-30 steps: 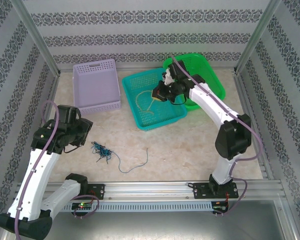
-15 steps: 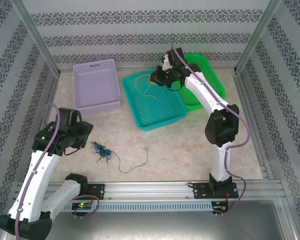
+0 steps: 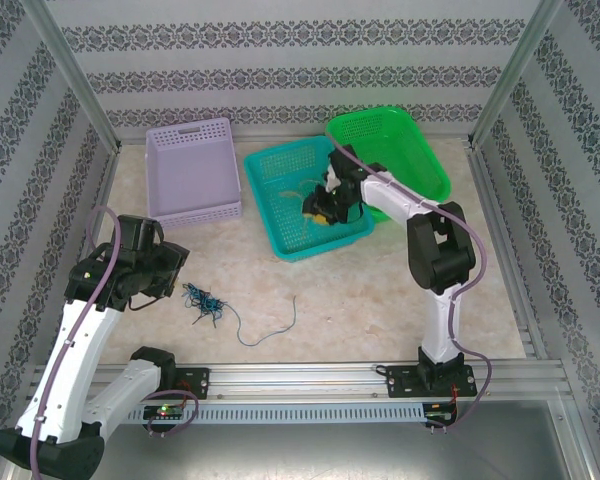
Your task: Untangle the cables
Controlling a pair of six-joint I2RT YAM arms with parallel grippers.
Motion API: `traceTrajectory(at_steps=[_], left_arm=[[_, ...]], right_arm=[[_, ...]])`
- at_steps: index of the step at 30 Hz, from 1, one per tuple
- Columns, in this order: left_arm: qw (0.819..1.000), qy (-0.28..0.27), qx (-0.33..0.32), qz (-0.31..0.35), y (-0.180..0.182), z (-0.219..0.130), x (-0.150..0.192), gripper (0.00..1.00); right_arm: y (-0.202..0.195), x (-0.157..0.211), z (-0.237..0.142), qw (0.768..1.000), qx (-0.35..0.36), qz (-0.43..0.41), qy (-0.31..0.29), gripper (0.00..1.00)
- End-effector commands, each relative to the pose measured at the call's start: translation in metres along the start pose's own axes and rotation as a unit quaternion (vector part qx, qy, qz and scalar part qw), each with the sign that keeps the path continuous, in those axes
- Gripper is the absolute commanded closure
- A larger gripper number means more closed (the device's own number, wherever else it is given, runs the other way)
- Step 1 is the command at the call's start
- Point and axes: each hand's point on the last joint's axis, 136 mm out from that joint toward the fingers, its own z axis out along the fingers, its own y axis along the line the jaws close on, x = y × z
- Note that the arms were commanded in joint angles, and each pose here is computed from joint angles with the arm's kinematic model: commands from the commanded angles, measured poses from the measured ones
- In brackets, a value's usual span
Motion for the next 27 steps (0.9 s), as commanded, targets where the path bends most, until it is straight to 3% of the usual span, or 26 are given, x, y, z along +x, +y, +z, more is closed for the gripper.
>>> traceTrajectory(at_steps=[1,5,9,11,14,19,22,27], left_arm=[[1.0,0.011,-0.014,-0.002,0.011,0.0,0.004,0.5],[0.999,0.021,-0.024,-0.002,0.016,0.006,0.007,0.46],[0.998,0.039,-0.041,-0.005,0.024,0.02,0.013,0.32],[0.997,0.052,-0.058,-0.008,0.033,0.031,0.017,0.25],[0.993,0.083,-0.082,-0.013,0.047,0.054,0.027,0.23],[0.988,0.097,-0.116,-0.008,0.066,0.093,0.027,0.25],[0.985,0.102,-0.141,0.003,0.079,0.111,0.025,0.31],[0.973,0.115,-0.196,0.027,0.108,0.125,0.027,0.39]], right_arm=[[0.033,0.011,-0.052,0.998,-0.027,-0.044,-0.047,0.6],[0.049,0.018,-0.095,0.993,-0.031,-0.067,-0.088,0.55],[0.065,0.019,-0.132,0.988,-0.037,-0.088,-0.125,0.54],[0.072,0.023,-0.147,0.984,-0.042,-0.1,-0.143,0.56],[0.083,0.04,-0.154,0.978,-0.049,-0.135,-0.152,0.63],[0.09,0.112,-0.111,0.97,-0.061,-0.218,-0.087,0.66],[0.083,0.164,-0.078,0.962,-0.051,-0.266,-0.024,0.66],[0.055,0.243,-0.038,0.926,-0.002,-0.37,0.07,0.56]])
